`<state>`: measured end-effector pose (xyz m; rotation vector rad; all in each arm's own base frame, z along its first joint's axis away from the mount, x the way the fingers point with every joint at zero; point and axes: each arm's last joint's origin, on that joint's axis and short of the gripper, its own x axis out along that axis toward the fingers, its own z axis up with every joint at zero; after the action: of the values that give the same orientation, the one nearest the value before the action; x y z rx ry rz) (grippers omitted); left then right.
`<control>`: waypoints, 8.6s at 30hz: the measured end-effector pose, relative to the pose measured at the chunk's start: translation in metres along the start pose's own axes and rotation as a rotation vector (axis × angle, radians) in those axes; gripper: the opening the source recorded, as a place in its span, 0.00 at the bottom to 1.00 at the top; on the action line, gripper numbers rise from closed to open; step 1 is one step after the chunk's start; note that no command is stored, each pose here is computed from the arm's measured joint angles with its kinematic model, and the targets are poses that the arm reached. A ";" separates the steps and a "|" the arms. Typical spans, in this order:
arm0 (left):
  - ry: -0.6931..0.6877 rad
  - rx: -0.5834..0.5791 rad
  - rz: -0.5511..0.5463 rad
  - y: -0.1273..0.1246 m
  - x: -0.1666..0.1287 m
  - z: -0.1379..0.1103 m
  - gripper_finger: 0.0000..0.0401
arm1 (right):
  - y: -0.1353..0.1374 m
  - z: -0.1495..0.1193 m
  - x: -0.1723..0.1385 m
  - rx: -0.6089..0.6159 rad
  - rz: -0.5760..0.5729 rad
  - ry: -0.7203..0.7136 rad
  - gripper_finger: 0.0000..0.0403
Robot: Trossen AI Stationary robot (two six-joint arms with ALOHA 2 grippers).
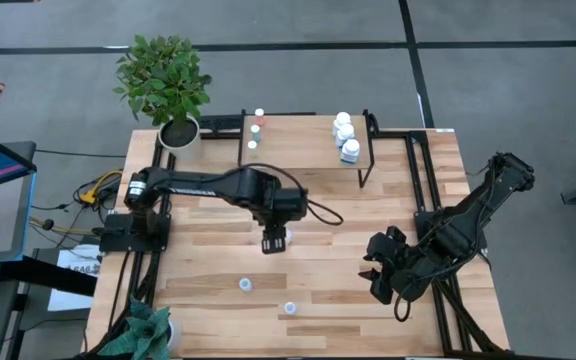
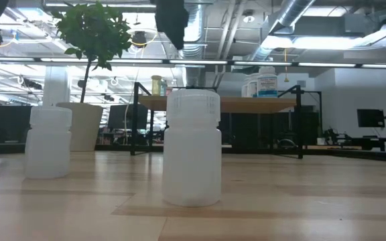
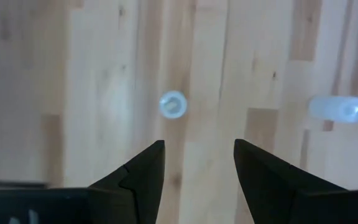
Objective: Pick and place medicine bottles onto shelf by color
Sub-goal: Put the top right transparent pill bottle on the shelf, then put the left transparent pill bottle on the shelf
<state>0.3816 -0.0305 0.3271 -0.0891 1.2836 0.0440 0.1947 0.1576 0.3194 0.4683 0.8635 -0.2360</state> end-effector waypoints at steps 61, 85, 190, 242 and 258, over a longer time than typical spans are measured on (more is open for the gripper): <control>0.031 0.150 0.084 0.005 0.154 -0.008 0.63 | -0.003 -0.002 0.000 -0.018 -0.027 0.021 0.59; 0.069 0.182 0.095 0.005 0.153 -0.010 0.61 | -0.003 -0.002 0.000 -0.018 -0.027 0.020 0.59; -0.096 -0.161 0.276 0.214 0.006 0.041 0.36 | 0.000 0.000 0.000 0.011 0.002 0.003 0.59; -0.130 0.048 -0.057 0.017 -0.095 -0.002 0.58 | -0.001 0.000 0.000 -0.003 -0.004 0.007 0.59; -0.089 0.243 -0.169 -0.096 -0.100 -0.038 0.58 | -0.001 0.000 0.000 -0.003 -0.005 0.005 0.59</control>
<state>0.3250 -0.1278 0.4163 0.0140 1.1794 -0.2500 0.1942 0.1573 0.3191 0.4639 0.8699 -0.2377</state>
